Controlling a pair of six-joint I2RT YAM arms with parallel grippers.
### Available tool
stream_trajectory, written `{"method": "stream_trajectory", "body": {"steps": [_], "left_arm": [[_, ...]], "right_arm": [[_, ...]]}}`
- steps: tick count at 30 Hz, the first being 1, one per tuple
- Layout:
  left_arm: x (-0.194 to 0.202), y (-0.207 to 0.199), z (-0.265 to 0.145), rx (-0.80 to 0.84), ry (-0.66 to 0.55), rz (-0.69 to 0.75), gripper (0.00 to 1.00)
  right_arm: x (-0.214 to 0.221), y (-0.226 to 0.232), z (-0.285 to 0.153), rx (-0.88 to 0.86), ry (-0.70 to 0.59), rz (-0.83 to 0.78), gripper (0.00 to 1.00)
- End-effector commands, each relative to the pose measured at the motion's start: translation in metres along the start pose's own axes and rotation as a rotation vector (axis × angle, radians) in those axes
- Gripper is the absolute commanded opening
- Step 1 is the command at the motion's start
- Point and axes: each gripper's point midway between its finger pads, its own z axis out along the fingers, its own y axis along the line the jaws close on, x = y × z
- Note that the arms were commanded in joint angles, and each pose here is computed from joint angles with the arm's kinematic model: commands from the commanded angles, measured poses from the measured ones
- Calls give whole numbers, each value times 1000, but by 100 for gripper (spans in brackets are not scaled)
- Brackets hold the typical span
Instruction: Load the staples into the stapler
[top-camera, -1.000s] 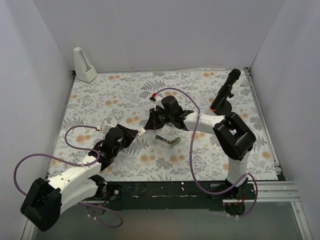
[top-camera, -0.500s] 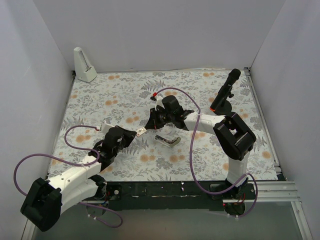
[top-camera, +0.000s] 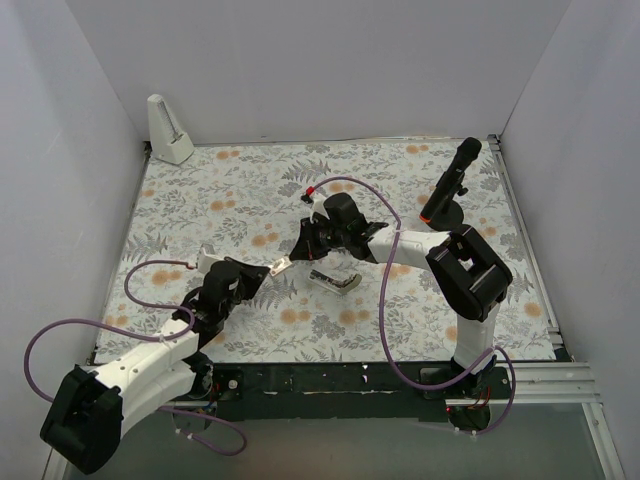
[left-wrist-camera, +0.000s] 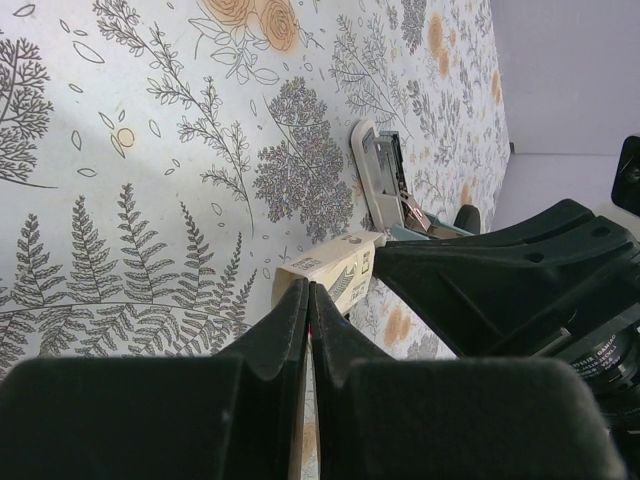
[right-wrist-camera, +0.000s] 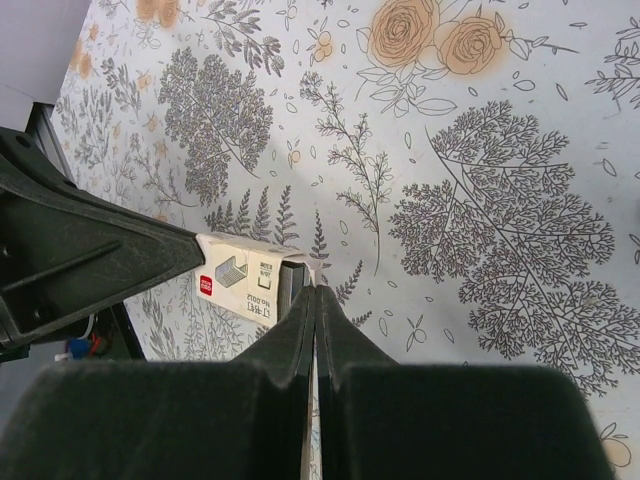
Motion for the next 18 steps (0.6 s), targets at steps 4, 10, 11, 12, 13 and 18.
{"method": "stream_trajectory", "body": {"steps": [4,10,11,12,13,18], "left_arm": [[-13,5,-1,-9,-44,-10,0],[-21,7,1,-20,-65,29,0],[-22,8,2,-23,-67,36,0],[-23,9,3,-27,-70,48,0],[-25,10,4,-30,-74,53,0],[-29,21,13,-49,-76,89,0]], "right_arm": [[-24,6,-11,11,-82,-32,1],[-22,-8,-5,58,-75,-42,1],[-25,-9,-4,66,-83,-48,1],[-25,-12,-2,73,-82,-48,1],[-25,-13,-1,78,-84,-52,1],[-29,-21,9,94,-86,-67,1]]}}
